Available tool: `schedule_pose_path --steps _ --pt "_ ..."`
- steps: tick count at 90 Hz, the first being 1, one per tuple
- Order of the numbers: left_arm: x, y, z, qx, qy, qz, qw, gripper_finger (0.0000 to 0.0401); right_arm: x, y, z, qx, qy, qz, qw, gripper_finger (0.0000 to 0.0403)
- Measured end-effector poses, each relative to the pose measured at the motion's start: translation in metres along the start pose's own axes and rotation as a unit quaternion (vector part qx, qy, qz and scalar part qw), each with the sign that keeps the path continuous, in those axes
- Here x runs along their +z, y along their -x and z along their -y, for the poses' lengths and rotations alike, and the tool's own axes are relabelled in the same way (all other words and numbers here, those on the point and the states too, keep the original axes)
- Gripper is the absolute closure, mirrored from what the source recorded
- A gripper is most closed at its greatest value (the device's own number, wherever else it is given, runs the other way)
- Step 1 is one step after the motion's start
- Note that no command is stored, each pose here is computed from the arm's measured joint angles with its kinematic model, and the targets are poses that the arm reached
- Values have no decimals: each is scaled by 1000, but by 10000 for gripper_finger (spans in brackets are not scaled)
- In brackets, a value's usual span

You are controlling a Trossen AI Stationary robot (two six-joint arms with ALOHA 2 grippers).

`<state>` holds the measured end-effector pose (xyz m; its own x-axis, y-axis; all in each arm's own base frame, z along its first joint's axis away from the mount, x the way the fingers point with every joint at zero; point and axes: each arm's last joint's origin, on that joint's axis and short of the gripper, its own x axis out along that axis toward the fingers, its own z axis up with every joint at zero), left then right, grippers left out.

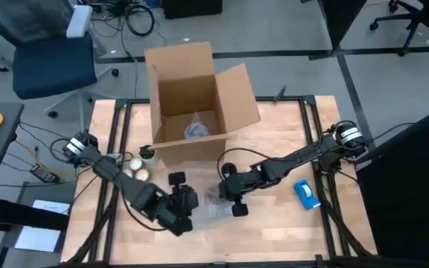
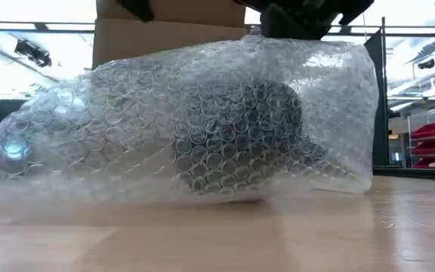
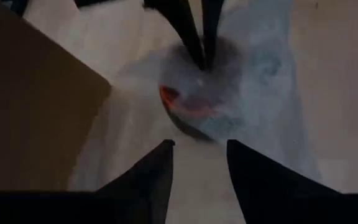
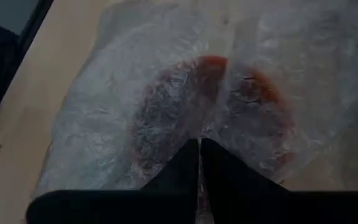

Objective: Wrap mug
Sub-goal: Wrap the black mug with bubble wrap

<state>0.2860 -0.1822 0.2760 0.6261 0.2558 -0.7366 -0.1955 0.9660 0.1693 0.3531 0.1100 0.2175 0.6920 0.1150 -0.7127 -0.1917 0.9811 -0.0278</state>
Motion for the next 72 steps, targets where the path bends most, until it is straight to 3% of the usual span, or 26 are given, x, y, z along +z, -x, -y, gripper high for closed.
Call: schedule_pose_path --steps 23,36,52,72 --pt "-32 -55 -5 -45 48 0 998 270 10 5 10 0 41 -4 999 403" --pt "-39 -77 -12 -85 61 21 994 270 11 5 12 23 47 -4 999 403" --pt "-35 -88 -17 -156 55 57 985 270 11 5 8 66 46 -5 997 403" --pt "-28 -91 -21 -164 49 85 982 270 4 3 -1 111 51 -33 992 403"
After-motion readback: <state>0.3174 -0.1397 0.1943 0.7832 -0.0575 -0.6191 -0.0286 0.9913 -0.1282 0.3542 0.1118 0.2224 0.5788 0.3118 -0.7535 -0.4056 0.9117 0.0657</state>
